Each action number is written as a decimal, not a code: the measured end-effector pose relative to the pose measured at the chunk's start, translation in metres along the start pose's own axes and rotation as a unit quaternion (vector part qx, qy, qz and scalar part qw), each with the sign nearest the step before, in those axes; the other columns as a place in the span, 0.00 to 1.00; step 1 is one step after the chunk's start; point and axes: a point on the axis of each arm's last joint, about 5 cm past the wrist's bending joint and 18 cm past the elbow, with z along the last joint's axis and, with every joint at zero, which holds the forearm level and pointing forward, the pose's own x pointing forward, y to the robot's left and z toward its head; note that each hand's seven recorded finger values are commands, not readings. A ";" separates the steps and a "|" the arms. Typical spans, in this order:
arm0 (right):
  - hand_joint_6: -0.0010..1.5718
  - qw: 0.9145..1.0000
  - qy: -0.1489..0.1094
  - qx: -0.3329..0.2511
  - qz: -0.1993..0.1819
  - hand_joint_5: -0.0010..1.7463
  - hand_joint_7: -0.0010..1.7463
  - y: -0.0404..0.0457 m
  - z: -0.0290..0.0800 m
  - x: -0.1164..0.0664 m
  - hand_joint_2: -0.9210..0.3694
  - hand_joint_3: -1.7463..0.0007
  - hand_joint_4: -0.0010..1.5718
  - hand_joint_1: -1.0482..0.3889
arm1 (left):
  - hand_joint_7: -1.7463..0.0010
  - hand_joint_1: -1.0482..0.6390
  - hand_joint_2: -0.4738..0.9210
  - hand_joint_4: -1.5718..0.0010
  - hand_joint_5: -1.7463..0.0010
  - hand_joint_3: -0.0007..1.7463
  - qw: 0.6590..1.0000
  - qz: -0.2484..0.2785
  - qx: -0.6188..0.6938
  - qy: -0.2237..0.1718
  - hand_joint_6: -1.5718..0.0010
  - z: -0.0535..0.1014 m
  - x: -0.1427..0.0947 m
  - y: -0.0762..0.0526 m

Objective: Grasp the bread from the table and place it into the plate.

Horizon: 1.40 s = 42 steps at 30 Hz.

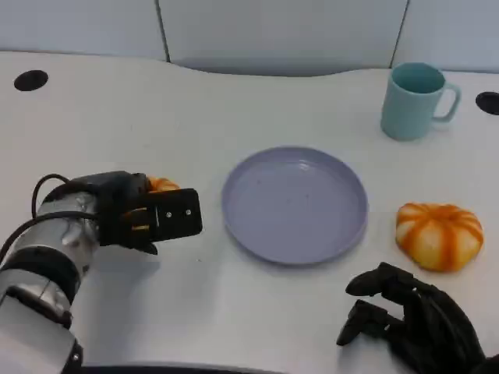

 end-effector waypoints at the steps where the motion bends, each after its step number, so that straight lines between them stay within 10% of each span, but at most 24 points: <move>1: 0.46 1.000 0.002 0.001 -0.002 0.73 0.53 -0.0003 -0.001 0.000 0.00 0.76 0.48 0.39 | 0.99 0.17 0.92 0.98 0.77 0.00 1.000 0.004 0.004 0.002 0.85 0.001 0.000 0.000; 14: 0.46 1.000 0.005 -0.003 -0.011 0.73 0.53 -0.0030 0.000 -0.003 0.00 0.76 0.48 0.39 | 0.93 0.21 0.88 0.90 0.65 0.00 0.997 0.022 0.067 0.002 0.74 0.008 0.002 -0.006; 17: 0.45 1.000 0.005 -0.003 -0.011 0.74 0.53 -0.0031 0.000 -0.003 0.00 0.75 0.48 0.39 | 0.56 0.24 0.87 0.86 0.23 0.00 0.997 0.033 0.073 -0.006 0.72 0.008 0.002 -0.006; 25: 0.45 1.000 0.001 -0.011 -0.010 0.75 0.54 -0.0031 0.001 -0.003 0.00 0.74 0.47 0.39 | 0.45 0.26 0.87 0.77 0.19 0.00 0.996 0.048 0.071 -0.022 0.69 0.010 0.002 -0.005; 27: 0.46 1.000 0.000 -0.013 -0.010 0.73 0.53 -0.0031 0.001 -0.003 0.00 0.75 0.48 0.39 | 0.11 0.37 0.87 0.62 0.05 0.01 0.996 0.049 0.072 -0.023 0.67 0.010 0.002 -0.005; 29: 0.46 1.000 0.000 -0.012 -0.011 0.73 0.53 -0.0031 0.001 -0.003 0.00 0.75 0.49 0.40 | 0.03 0.41 0.88 0.57 0.01 0.01 0.994 0.064 0.083 -0.026 0.65 0.010 0.002 -0.006; 32: 0.46 1.000 0.001 -0.011 -0.014 0.73 0.53 -0.0027 0.000 -0.005 0.00 0.74 0.48 0.40 | 0.11 0.46 0.90 0.59 0.00 0.03 0.992 0.086 0.091 -0.027 0.65 0.009 0.002 -0.007; 33: 0.46 1.000 0.000 -0.011 -0.013 0.73 0.53 -0.0026 0.000 -0.005 0.00 0.74 0.48 0.40 | 0.27 0.50 0.90 0.62 0.16 0.07 0.991 0.092 0.091 -0.027 0.64 0.009 0.002 -0.008; 35: 0.46 1.000 0.000 -0.011 -0.012 0.73 0.53 -0.0026 0.000 -0.005 0.00 0.75 0.48 0.40 | 0.40 0.53 0.71 0.62 0.25 0.39 0.991 0.100 0.088 -0.027 0.62 0.008 0.002 -0.009; 42: 0.46 1.000 0.000 -0.011 -0.011 0.74 0.53 -0.0022 0.001 -0.004 0.00 0.75 0.48 0.39 | 0.26 0.56 0.60 0.66 0.16 0.60 0.992 0.107 0.066 -0.027 0.66 0.006 0.001 -0.011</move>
